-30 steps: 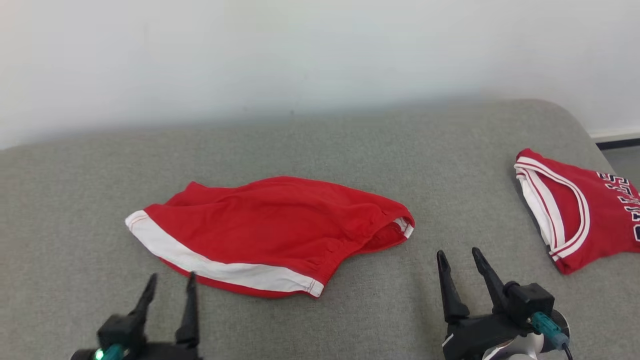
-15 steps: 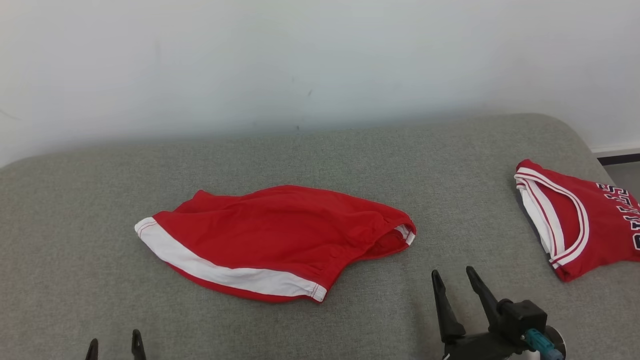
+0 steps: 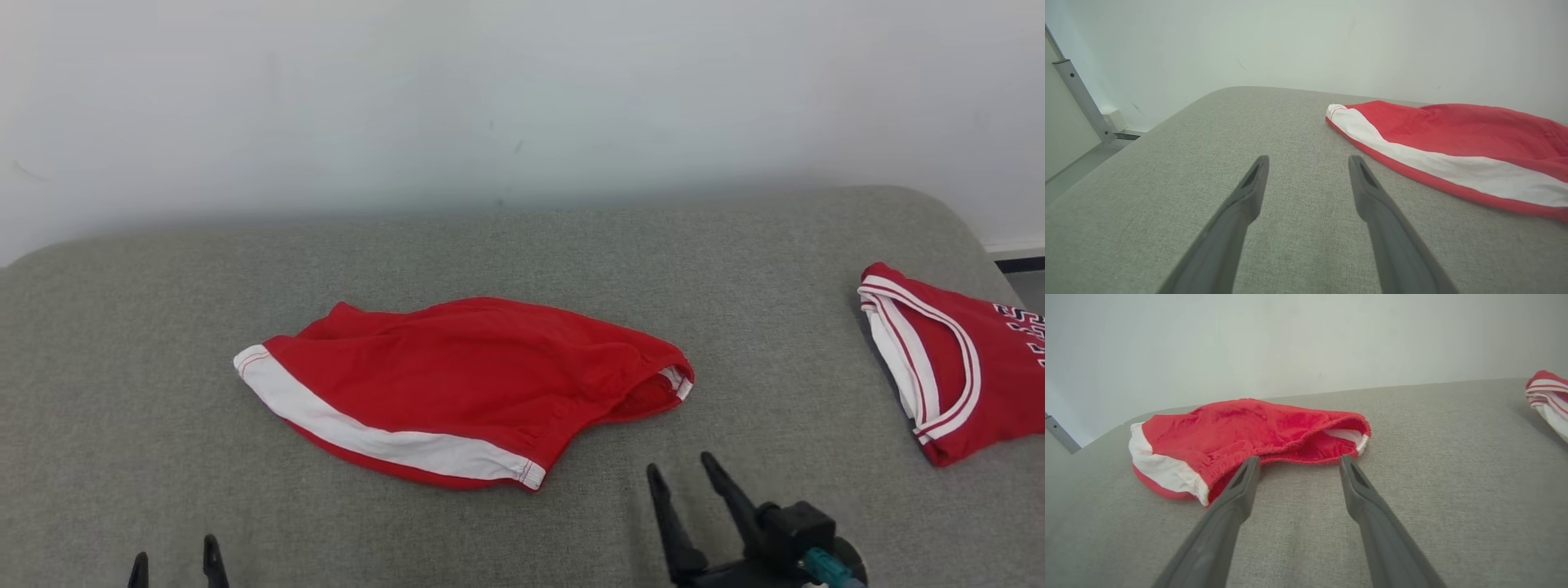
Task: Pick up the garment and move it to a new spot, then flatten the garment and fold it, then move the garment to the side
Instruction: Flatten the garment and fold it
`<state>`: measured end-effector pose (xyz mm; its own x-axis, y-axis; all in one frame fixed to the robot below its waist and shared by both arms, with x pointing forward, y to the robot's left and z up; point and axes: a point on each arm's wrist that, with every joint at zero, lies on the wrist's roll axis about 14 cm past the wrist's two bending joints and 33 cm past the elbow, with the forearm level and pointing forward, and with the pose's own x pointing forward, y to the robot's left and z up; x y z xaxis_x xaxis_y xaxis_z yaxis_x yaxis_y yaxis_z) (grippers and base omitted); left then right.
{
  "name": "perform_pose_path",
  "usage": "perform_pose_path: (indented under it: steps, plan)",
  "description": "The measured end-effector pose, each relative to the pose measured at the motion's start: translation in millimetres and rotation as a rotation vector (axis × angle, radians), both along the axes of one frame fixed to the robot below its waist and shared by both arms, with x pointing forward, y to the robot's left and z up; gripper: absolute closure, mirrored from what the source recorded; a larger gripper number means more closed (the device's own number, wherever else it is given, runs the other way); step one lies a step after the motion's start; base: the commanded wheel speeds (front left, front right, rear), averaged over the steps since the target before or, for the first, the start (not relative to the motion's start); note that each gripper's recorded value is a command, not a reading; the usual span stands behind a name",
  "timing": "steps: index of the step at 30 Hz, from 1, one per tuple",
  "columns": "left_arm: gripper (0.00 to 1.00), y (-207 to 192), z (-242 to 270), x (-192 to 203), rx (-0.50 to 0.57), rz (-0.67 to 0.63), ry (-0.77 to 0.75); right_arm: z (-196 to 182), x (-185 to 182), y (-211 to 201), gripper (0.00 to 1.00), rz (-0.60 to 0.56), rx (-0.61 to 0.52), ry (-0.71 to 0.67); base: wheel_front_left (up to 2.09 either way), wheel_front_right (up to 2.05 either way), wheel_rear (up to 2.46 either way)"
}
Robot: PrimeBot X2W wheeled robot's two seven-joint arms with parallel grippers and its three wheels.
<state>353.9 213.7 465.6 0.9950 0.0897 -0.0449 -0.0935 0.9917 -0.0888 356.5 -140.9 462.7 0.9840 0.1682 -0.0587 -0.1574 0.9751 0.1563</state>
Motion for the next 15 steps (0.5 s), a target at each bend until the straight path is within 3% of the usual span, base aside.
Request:
perform_pose_path:
  steps: [7, 15]
  plan:
    - [0.0, -3, -6, -9, -0.016, -0.003, 0.017, -26, -5, 65, 0.0, 0.198, 0.039, 0.103, 0.0, 0.0, 0.0]
    - [0.0, 9, -14, -29, -0.027, 0.047, 0.043, -29, 16, 101, 0.0, 0.315, 0.015, 0.123, 0.0, 0.0, 0.0]
